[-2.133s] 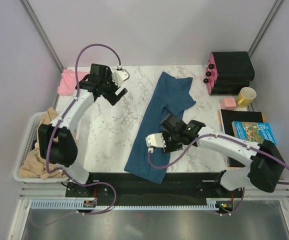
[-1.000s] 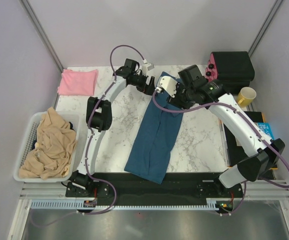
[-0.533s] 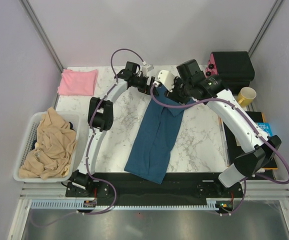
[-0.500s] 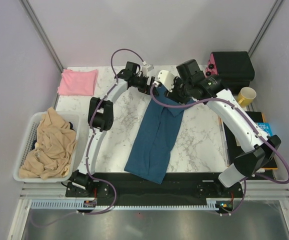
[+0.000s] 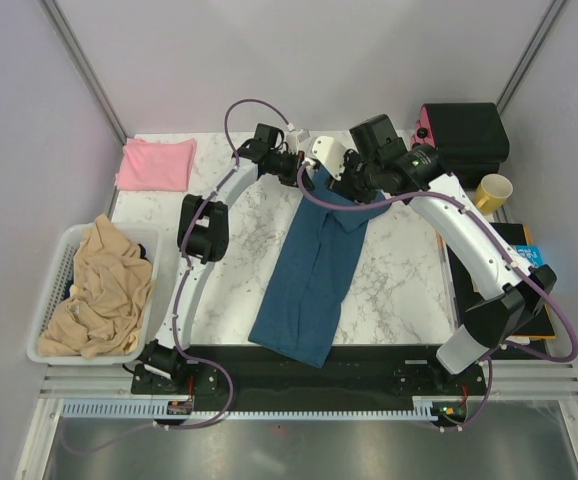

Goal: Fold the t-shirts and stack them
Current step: Fold the tshirt

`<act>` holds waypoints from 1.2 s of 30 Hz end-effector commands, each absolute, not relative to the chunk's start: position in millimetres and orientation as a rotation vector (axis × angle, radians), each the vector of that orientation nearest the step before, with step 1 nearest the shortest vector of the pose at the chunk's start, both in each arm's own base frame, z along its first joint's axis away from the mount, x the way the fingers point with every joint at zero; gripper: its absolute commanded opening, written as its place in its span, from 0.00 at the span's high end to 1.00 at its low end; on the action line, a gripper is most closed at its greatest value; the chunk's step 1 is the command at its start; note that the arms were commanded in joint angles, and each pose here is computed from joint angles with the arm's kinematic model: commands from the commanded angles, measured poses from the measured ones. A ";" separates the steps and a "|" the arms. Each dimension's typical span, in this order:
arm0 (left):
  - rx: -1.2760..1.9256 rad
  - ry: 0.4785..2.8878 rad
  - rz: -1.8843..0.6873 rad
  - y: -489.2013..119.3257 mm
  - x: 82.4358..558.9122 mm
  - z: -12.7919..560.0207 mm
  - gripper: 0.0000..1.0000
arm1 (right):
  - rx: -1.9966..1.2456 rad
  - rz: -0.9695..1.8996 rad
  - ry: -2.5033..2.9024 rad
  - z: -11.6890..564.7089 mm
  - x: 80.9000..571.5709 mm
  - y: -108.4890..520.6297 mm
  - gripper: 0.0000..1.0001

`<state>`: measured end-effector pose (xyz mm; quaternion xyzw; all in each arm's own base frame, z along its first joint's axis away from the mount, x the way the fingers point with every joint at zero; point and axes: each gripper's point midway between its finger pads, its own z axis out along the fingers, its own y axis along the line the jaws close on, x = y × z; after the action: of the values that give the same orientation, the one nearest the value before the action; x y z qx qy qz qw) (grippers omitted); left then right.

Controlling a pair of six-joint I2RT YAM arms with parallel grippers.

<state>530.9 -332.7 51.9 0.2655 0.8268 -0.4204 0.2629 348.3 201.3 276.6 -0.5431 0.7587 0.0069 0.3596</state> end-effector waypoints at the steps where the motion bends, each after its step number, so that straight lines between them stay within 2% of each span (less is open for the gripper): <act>1: 0.641 2.257 -1.084 -332.7 542.7 48.6 0.98 | -1.363 0.059 1.919 293.2 351.8 209.6 0.53; 16: 0.276 2.302 -0.781 -230.8 604.5 63.0 0.98 | -1.370 0.102 1.921 292.1 344.5 219.4 0.55; 27: 0.196 2.298 -0.650 -192.9 615.8 76.6 0.98 | -1.418 0.099 1.891 290.6 342.1 232.4 0.55; 28: 0.204 2.292 -0.660 -194.3 615.9 78.1 0.93 | -1.422 0.092 1.892 289.5 341.8 232.3 0.55; 29: 0.211 2.290 -0.673 -196.8 614.5 80.3 0.78 | -1.432 0.086 1.897 286.5 341.0 232.6 0.54; 30: 0.234 2.284 -0.701 -202.2 611.7 82.1 0.58 | -1.446 0.079 1.897 283.6 340.8 232.2 0.50; 31: 0.247 2.283 -0.720 -206.9 609.0 83.9 0.30 | -1.457 0.069 1.901 280.6 340.8 231.8 0.46; 32: 0.267 2.270 -0.753 -211.9 606.4 90.5 0.15 | -1.475 0.070 1.910 274.5 338.8 232.6 0.38; 33: 0.283 2.266 -0.775 -217.8 603.1 93.5 0.01 | -1.482 0.073 1.916 270.9 338.1 233.2 0.34; 34: 0.293 2.258 -0.789 -221.2 601.6 98.1 0.00 | -1.492 0.091 1.925 265.5 337.8 235.3 0.29; 36: 0.311 2.242 -0.817 -228.2 596.5 109.8 0.00 | -1.504 0.115 1.944 255.2 336.5 238.3 0.02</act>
<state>605.3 -212.7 60.9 0.0968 0.8895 -0.2912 0.3385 338.5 232.6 272.9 -0.5668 0.7427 0.0326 0.3551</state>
